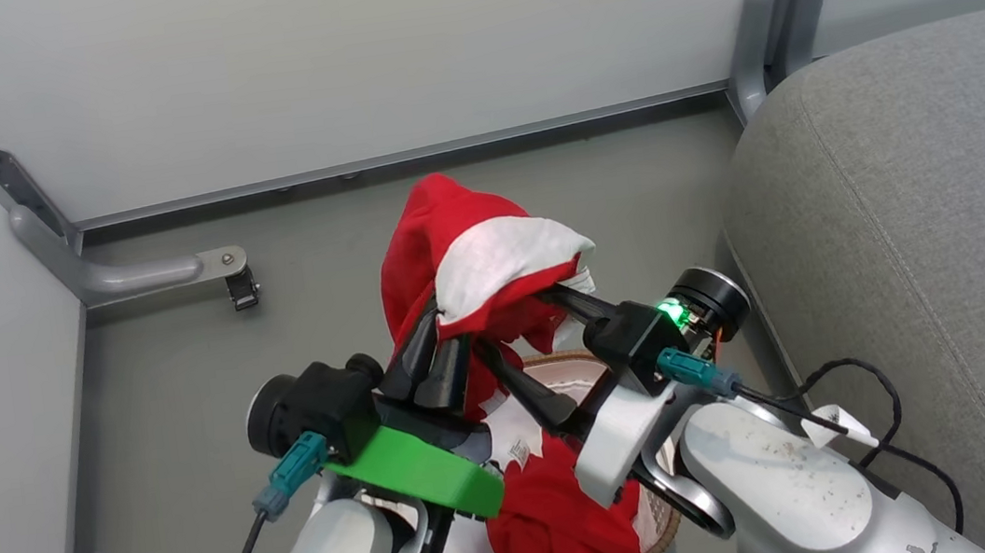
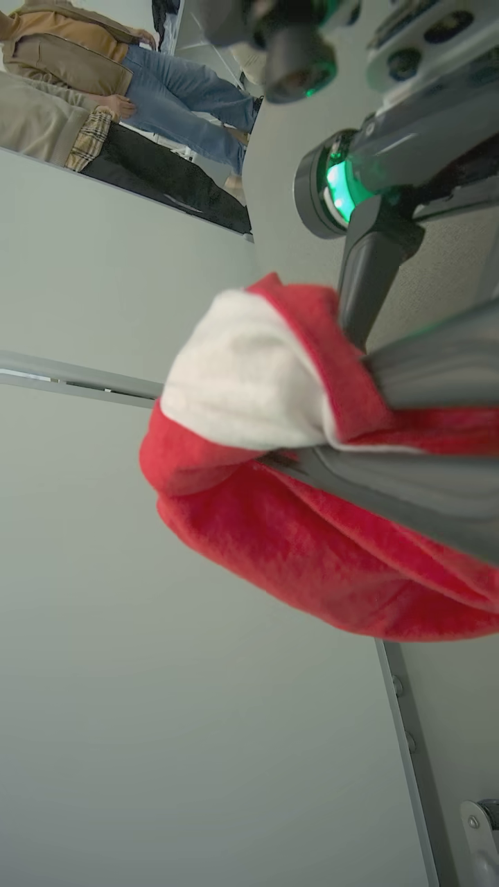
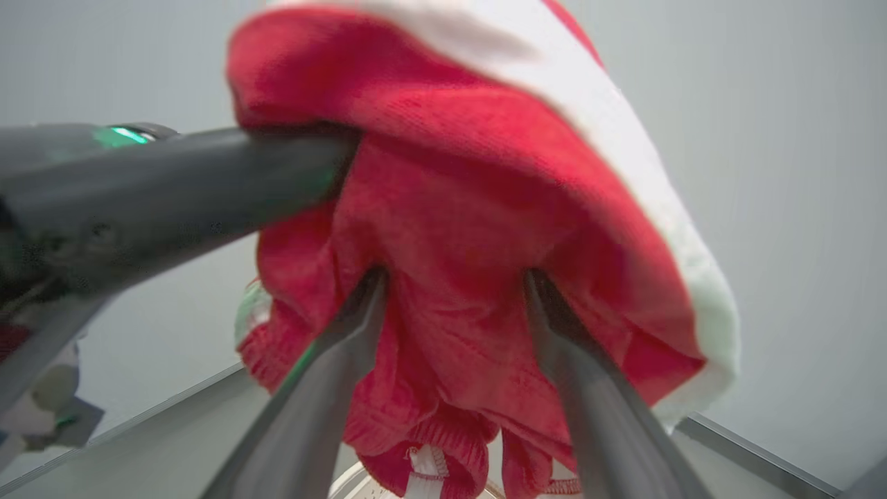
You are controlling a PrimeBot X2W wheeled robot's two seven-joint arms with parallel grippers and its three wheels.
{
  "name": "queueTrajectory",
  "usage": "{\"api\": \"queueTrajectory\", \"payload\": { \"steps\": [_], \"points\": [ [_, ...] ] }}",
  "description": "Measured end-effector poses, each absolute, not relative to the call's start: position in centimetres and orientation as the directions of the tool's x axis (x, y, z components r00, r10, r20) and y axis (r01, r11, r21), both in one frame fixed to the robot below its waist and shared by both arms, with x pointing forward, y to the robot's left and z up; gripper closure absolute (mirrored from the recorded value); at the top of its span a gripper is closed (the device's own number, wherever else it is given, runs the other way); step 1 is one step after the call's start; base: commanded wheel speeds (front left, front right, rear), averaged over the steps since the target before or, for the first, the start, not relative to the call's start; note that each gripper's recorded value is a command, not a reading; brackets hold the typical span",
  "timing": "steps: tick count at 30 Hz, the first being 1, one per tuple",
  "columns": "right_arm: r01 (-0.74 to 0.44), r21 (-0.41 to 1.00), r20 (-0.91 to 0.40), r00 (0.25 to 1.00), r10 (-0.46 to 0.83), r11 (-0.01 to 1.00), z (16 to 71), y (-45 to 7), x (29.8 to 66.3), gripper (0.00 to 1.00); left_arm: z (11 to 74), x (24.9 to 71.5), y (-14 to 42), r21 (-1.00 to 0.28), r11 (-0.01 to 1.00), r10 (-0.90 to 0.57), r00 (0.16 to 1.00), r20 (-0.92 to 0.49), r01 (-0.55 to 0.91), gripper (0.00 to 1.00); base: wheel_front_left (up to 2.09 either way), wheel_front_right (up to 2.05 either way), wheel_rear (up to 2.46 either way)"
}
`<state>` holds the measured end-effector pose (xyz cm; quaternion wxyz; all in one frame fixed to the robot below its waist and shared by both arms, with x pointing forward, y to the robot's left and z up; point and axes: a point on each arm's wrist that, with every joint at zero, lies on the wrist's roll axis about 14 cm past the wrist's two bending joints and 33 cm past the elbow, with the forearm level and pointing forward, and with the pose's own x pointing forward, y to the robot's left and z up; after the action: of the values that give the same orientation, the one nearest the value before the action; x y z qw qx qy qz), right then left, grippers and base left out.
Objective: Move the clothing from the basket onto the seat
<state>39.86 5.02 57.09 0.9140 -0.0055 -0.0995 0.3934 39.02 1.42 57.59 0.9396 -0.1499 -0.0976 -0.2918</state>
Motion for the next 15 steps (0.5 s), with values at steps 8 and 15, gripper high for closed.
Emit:
{"api": "queueTrajectory", "payload": {
  "steps": [8, 15],
  "points": [
    [-0.729, -0.022, 0.182, 0.670, 0.719, 0.685, 57.3, 5.5, 40.3, 1.00, 57.0, 38.6, 1.4, -0.244, 0.781, -0.521, 0.815, 0.253, 0.575, 1.00, 0.00, 0.00, 0.00],
    [-0.700, 0.013, 0.207, 0.701, 0.683, 0.714, 57.9, 4.3, 41.2, 1.00, 56.9, 39.2, 1.5, -0.247, 0.783, -0.517, 0.818, 0.251, 0.571, 0.60, 0.00, 0.00, 0.00]
  ]
}}
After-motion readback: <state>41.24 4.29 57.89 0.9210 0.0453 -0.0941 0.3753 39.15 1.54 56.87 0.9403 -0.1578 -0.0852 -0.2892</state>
